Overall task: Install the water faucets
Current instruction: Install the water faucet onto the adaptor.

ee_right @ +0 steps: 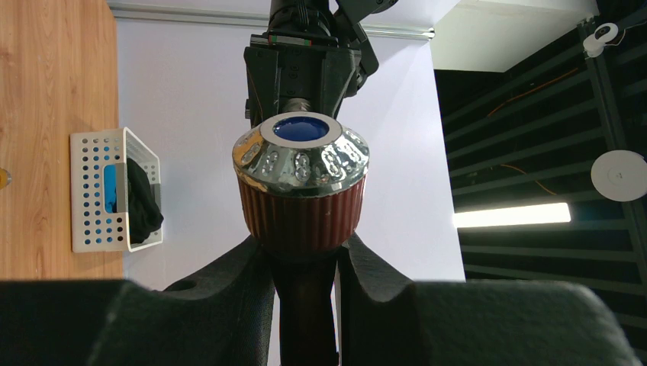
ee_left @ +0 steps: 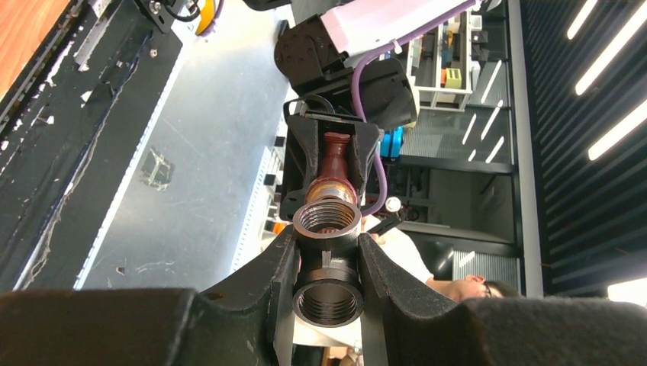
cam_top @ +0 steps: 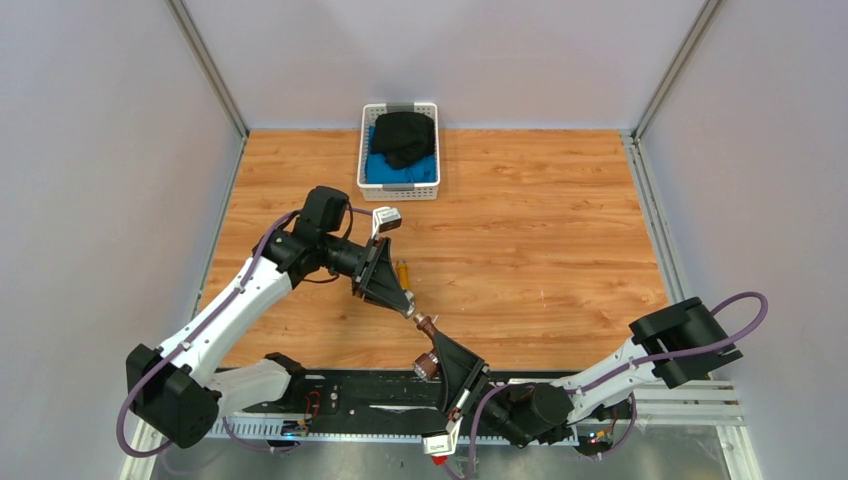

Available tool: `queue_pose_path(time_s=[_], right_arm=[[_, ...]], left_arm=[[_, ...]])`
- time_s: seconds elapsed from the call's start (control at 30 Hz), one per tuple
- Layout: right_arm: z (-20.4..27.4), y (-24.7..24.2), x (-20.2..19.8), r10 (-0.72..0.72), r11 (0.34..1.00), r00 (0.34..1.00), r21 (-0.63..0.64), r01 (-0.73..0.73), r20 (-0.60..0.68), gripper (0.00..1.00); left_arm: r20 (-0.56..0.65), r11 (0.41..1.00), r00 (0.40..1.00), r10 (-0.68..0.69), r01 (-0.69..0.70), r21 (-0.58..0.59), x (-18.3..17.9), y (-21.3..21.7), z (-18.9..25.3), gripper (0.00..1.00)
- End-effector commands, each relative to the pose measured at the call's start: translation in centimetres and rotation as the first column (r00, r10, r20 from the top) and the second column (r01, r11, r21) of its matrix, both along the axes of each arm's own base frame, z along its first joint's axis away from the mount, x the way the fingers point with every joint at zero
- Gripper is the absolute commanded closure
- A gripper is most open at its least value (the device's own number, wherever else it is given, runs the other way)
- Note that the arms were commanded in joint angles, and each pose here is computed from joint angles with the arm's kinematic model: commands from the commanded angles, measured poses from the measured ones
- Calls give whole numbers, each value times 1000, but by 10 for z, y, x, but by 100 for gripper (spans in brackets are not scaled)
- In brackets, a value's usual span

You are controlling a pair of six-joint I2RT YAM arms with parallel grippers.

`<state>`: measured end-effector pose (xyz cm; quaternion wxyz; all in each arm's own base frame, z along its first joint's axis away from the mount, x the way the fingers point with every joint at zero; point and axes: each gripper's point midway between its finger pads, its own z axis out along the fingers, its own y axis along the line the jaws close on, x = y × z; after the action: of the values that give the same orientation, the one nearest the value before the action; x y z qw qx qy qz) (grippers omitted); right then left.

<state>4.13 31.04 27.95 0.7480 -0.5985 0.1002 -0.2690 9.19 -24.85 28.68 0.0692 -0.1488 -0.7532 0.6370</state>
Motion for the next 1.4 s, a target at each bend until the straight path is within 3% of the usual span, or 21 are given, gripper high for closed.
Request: queue_pose_path(time_s=[0.0,1.37], right_arm=[[19,-1,-4,30,995,999,92,-28,-23,100],[8,9,-11,65,996,997,70,-63,-29,100]], left_arm=[[-41,1000,999,-28,28,2,-12,2,5,100],[-44,996,995,-84,84,4,-20,-4,-2,100]])
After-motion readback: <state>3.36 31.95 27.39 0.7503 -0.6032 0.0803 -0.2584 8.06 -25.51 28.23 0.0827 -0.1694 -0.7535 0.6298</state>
